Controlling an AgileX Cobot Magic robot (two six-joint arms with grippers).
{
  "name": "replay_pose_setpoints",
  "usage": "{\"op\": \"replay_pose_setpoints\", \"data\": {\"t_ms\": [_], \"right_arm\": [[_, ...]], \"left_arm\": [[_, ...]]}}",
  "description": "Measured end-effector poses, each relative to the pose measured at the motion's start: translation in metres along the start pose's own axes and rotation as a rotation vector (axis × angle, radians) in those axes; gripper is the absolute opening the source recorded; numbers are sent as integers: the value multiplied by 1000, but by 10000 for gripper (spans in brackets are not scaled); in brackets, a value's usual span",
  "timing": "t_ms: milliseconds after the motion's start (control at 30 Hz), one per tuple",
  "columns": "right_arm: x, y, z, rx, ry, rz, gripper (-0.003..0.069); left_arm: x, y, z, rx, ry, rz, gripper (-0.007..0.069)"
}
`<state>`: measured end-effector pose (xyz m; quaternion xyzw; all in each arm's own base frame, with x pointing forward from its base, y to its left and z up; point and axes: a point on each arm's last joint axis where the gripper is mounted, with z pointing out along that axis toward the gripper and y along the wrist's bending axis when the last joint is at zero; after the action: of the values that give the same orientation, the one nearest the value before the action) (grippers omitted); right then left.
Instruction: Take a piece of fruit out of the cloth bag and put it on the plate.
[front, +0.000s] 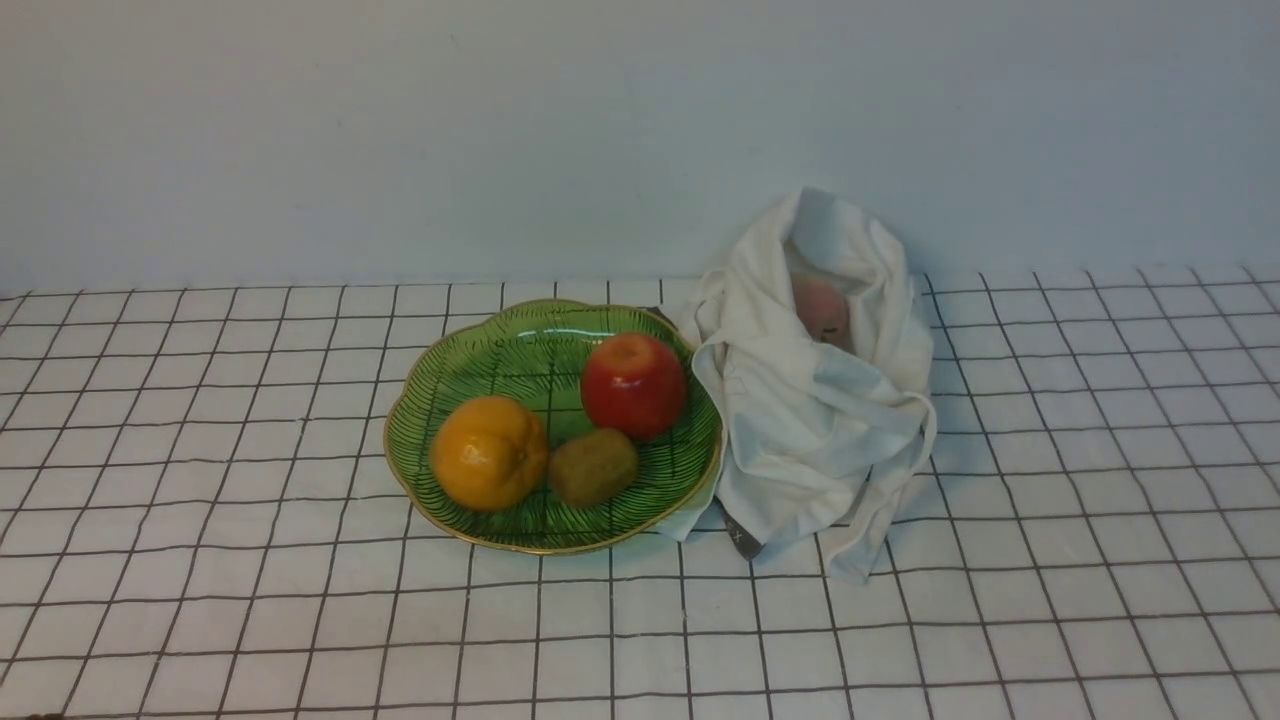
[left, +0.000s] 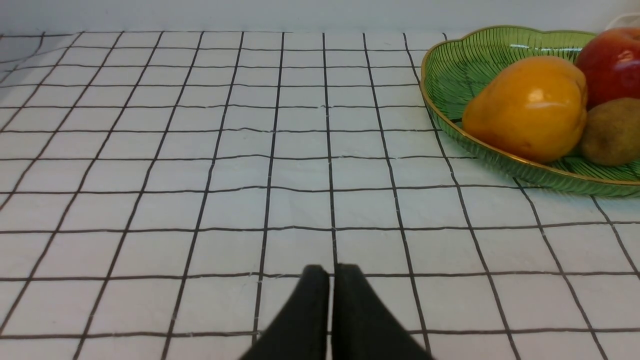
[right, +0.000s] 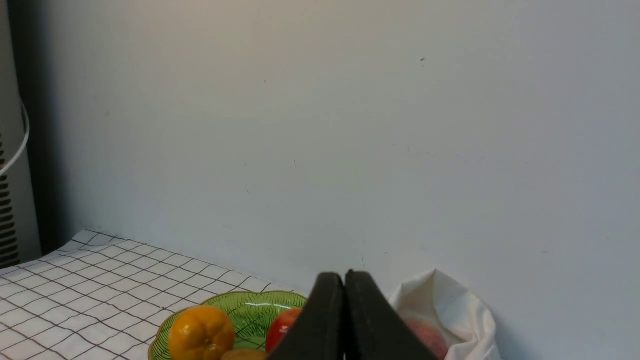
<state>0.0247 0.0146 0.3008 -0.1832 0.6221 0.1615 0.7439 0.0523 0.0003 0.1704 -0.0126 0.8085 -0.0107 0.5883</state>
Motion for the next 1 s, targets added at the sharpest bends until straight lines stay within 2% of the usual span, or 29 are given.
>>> {"op": "replay_pose_setpoints", "data": {"t_ms": [300, 500, 533, 567, 633, 667, 700, 767, 1000], "right_arm": [[2, 0, 1, 1, 1, -3, -14], [44, 0, 6, 58, 97, -9, -14], [53, -1, 7, 4, 119, 8, -14], [57, -1, 7, 97, 138, 4, -14], [77, -4, 8, 174, 200, 28, -14], [83, -5, 8, 175, 213, 38, -14], [92, -7, 7, 242, 244, 47, -14], [108, -10, 6, 304, 290, 58, -14], [121, -15, 3, 421, 337, 72, -14]], "left_arm": [[0, 0, 0, 0, 0, 0, -5], [0, 0, 0, 0, 0, 0, -5], [0, 0, 0, 0, 0, 0, -5], [0, 0, 0, 0, 0, 0, -5], [0, 0, 0, 0, 0, 0, -5], [0, 0, 0, 0, 0, 0, -5], [0, 0, 0, 0, 0, 0, -5], [0, 0, 0, 0, 0, 0, -5], [0, 0, 0, 0, 0, 0, -5]]}}
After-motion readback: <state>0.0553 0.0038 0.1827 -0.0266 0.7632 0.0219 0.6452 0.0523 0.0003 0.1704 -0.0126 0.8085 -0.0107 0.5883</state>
